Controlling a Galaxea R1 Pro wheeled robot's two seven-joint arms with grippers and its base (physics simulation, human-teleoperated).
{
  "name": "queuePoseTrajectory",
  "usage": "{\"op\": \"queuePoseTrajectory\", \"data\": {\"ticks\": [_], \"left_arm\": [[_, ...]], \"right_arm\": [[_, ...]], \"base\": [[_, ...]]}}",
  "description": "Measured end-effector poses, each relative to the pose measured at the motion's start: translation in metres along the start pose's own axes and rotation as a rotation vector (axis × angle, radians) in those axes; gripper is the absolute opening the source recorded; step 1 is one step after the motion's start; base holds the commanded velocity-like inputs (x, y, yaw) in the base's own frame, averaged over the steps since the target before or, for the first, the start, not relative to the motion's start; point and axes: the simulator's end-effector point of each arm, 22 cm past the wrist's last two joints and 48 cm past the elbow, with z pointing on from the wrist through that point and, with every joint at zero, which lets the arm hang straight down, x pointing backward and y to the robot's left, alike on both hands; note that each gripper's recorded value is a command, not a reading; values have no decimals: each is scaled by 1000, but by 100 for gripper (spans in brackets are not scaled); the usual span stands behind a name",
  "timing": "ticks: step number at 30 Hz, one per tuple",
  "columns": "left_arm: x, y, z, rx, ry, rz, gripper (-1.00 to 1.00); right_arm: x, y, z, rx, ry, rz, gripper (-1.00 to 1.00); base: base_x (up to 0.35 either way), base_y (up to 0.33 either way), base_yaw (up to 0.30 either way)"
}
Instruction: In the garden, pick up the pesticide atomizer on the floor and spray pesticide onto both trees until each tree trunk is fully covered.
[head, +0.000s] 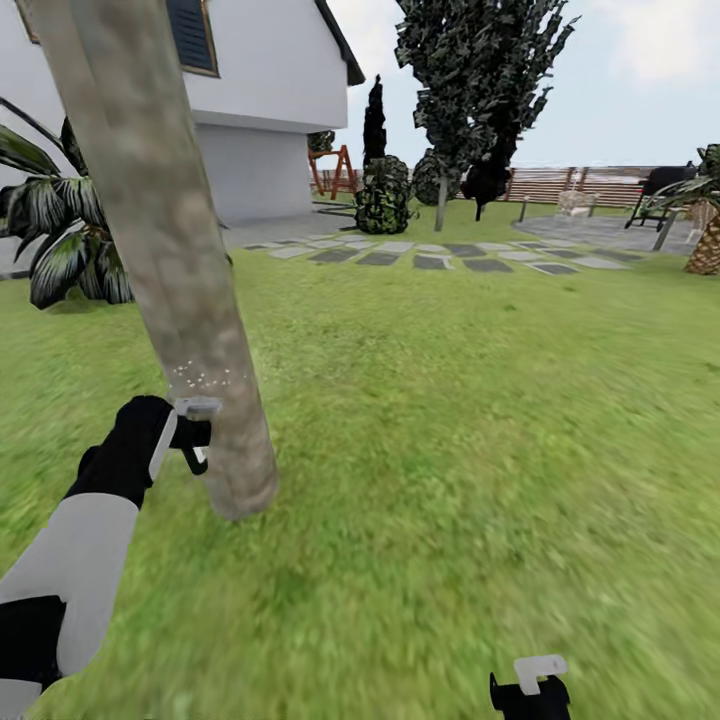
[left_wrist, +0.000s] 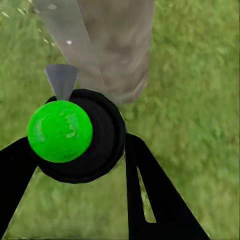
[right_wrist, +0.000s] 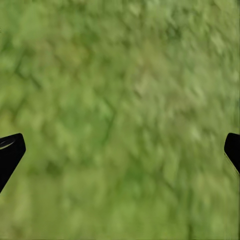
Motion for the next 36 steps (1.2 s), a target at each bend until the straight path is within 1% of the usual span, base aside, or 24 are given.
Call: {"op": "queuePoseTrajectory", "data": {"ticks": [1,3,9,15,22,29,31,36], "left_arm": [[-1,10,-1,-12,1,-6,-100],[-2,14,-2,-14,1,-11,-100],[-4,14,-3,-13,-3,-12,-100],[-5,15,-3,-15,-3,-12,-100],[-11,15,-5,-14,-11,-14,-100],[6,13,3,-13,17,-9,-100],[7,11,4,-11,18,-8,-100],[8,10,5,-12,20,-6,-100]], "right_arm": [[0,0,0,0,0,0,100],[0,0,0,0,-1,0,100],[0,0,0,0,0,0,100],[0,0,0,0,0,0,100],[0,0,0,0,0,-1,100],[0,1,0,-1,-1,-1,100],[0,1,0,-1,-1,-1,100],[0,0,0,0,0,0,100]], "base": [[226,-197,277],[269,-170,170],[257,-177,15],[115,-249,28],[5,-272,259],[0,-273,277],[38,-273,271],[147,-260,51]]}}
